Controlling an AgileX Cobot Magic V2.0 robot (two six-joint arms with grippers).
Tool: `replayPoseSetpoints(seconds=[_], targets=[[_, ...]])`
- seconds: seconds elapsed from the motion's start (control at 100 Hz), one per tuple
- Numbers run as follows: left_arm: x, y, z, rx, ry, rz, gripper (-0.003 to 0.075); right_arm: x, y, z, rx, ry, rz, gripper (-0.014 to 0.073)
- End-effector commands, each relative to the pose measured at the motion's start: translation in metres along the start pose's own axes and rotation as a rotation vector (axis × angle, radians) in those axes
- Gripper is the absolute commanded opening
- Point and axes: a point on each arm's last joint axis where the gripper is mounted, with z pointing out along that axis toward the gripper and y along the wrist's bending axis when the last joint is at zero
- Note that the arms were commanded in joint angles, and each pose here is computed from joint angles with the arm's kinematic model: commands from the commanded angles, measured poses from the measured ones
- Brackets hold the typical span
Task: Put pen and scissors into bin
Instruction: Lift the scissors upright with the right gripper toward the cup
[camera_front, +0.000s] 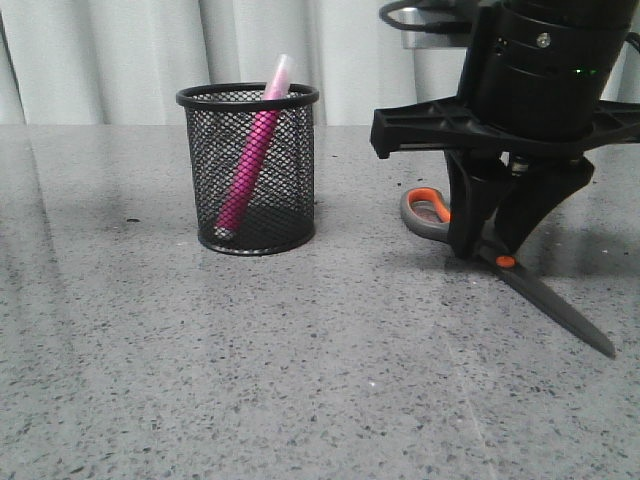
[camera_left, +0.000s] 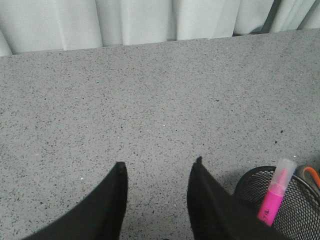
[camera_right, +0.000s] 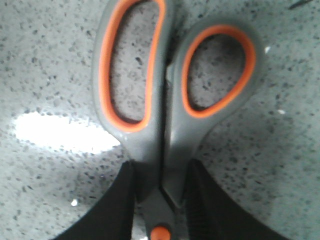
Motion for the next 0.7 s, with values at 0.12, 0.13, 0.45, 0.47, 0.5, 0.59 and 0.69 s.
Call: replayPoseSetpoints(seconds=[0.12,0.13,0.45,0.47,0.5,0.59,0.69], targets=[[-0.017,-0.001,-0.015,0.012,-0.126,-0.005,0.0263,-0.002,-0.007,-0.056,-0.043,-0.237,-0.036,-0.0072],[-0.017,-0.001,-0.015,0.012,-0.126,-0.005,0.0263,-0.002,-0.007,-0.058,-0.048,-0.25,-0.036,-0.0072],[-0.021,-0.002,-0.016,0.017,-0.173,-0.005,0.0263,0.014,0.002,-0.128,-0.298,-0.816,-0.106,-0.0073],[-0.021,-0.002,-0.016,0.017,-0.174,-0.005,0.0263,0.015,0.004,-0.129,-0.31,-0.836,-0.113,-0.0073],[-0.021,-0.002,-0.016,0.018,-0.178,-0.005,0.0263,0.013,0.006,-0.132,-0.334,-0.892,-0.119,-0.0073],[-0.022,-0.002,-0.016,0.018,-0.183,-0.005,0.0263,0.006,0.011,-0.137,-0.393,-1.012,-0.123,-0.0073],[-0.022,-0.002,-0.016,0.018,-0.183,-0.005,0.0263,-0.003,0.017,-0.14,-0.452,-1.131,-0.126,-0.0073]])
